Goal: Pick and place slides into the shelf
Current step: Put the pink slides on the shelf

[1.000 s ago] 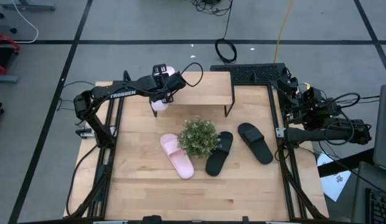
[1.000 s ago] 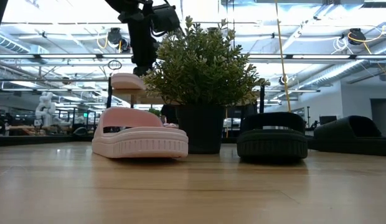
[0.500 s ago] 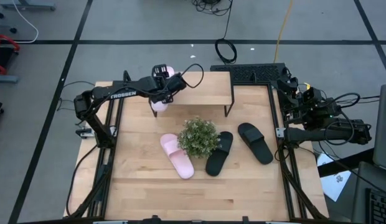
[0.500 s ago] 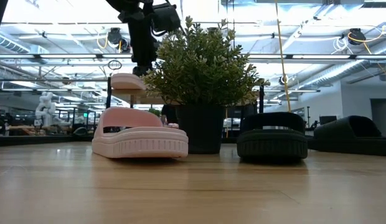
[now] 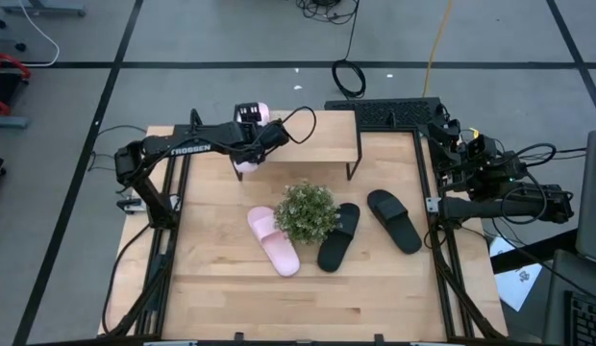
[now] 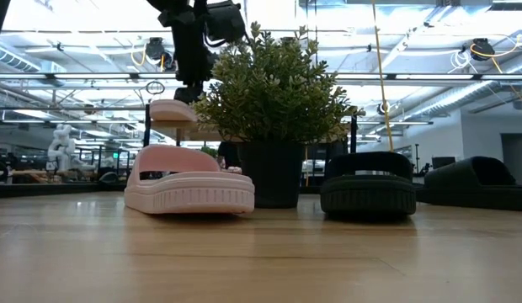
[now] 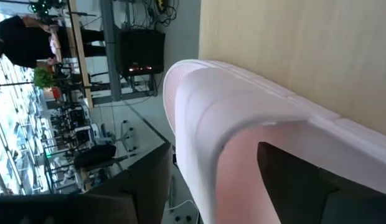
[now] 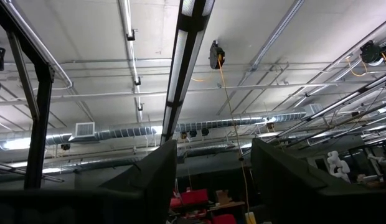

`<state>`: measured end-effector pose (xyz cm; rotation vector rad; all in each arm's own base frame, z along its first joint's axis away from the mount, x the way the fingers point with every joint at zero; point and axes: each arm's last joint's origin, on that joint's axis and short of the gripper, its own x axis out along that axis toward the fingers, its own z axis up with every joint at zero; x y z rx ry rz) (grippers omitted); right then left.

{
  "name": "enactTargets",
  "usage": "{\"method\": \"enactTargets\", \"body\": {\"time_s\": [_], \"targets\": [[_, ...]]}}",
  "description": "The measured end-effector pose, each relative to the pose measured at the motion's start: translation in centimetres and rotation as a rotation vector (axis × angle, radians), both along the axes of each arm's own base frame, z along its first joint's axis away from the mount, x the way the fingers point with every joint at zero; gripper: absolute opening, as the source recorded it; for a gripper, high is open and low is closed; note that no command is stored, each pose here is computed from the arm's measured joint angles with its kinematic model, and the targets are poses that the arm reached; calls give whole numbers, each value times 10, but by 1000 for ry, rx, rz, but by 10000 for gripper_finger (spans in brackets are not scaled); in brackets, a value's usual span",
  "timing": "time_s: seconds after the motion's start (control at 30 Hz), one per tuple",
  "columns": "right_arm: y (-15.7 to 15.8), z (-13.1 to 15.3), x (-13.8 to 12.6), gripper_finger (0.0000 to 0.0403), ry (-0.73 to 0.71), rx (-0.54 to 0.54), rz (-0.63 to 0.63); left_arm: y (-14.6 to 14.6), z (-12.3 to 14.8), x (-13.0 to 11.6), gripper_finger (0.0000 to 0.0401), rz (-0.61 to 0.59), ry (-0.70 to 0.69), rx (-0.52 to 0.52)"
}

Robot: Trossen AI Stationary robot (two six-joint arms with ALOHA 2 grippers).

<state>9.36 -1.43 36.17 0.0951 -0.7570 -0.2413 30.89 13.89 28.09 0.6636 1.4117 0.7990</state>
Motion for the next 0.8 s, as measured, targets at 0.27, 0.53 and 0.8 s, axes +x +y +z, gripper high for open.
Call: {"method": "enactTargets", "body": {"time_s": [0.27, 0.53, 0.8], "targets": [[0, 0, 0, 196, 0, 1, -1, -19, 33, -14, 267, -39, -108, 35], [0, 0, 0, 196, 0, 2, -2, -71, 84, -47, 271, -168, -297, 46], [0, 0, 0, 196, 2, -2, -6, -133, 117, -110, 271, -225, -739, -527]]}}
